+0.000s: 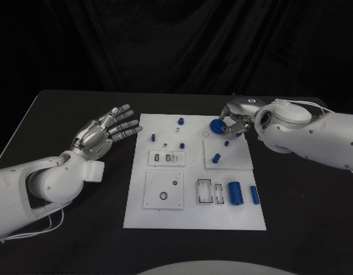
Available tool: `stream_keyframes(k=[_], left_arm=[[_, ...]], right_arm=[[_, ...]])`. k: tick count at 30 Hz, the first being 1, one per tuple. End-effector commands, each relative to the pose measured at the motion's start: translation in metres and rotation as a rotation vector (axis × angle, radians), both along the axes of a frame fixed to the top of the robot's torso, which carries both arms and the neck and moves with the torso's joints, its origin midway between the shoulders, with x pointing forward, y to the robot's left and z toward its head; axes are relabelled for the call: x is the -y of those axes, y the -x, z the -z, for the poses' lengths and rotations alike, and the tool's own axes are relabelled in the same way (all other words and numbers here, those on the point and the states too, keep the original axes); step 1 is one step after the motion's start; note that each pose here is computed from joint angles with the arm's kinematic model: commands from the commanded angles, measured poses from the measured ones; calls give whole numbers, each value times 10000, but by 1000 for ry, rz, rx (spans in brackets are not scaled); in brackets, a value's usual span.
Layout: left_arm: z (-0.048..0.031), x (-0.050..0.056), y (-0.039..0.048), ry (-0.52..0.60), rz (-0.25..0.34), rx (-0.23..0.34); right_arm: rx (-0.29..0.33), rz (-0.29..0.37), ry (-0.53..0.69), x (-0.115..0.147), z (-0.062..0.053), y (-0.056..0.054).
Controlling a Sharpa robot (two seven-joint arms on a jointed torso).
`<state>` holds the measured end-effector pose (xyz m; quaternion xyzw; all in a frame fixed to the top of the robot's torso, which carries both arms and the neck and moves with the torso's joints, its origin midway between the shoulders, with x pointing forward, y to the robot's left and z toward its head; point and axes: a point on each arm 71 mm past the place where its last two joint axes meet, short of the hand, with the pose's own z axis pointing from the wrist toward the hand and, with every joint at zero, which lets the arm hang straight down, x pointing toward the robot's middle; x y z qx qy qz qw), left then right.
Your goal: Assemble the parts on the task board
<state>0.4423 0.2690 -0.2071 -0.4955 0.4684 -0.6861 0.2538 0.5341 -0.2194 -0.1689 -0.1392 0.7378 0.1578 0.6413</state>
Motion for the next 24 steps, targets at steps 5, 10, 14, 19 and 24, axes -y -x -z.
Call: stream_keyframes(k=[5, 10, 14, 19, 24], left_arm=[[2, 9, 4, 12, 7, 1], [8, 10, -1, 11, 7, 0], [13, 17, -4, 11, 10, -2], [19, 35, -10, 11, 14, -4], [23, 46, -14, 11, 17, -6]], right_arm=[[68, -37, -46, -85, -174, 53], [79, -69, -59, -203, -233, 89], [71, -94, -57, -327, -240, 94], [58, -120, -48, -476, -232, 81], [42, -141, -39, -607, -206, 75]])
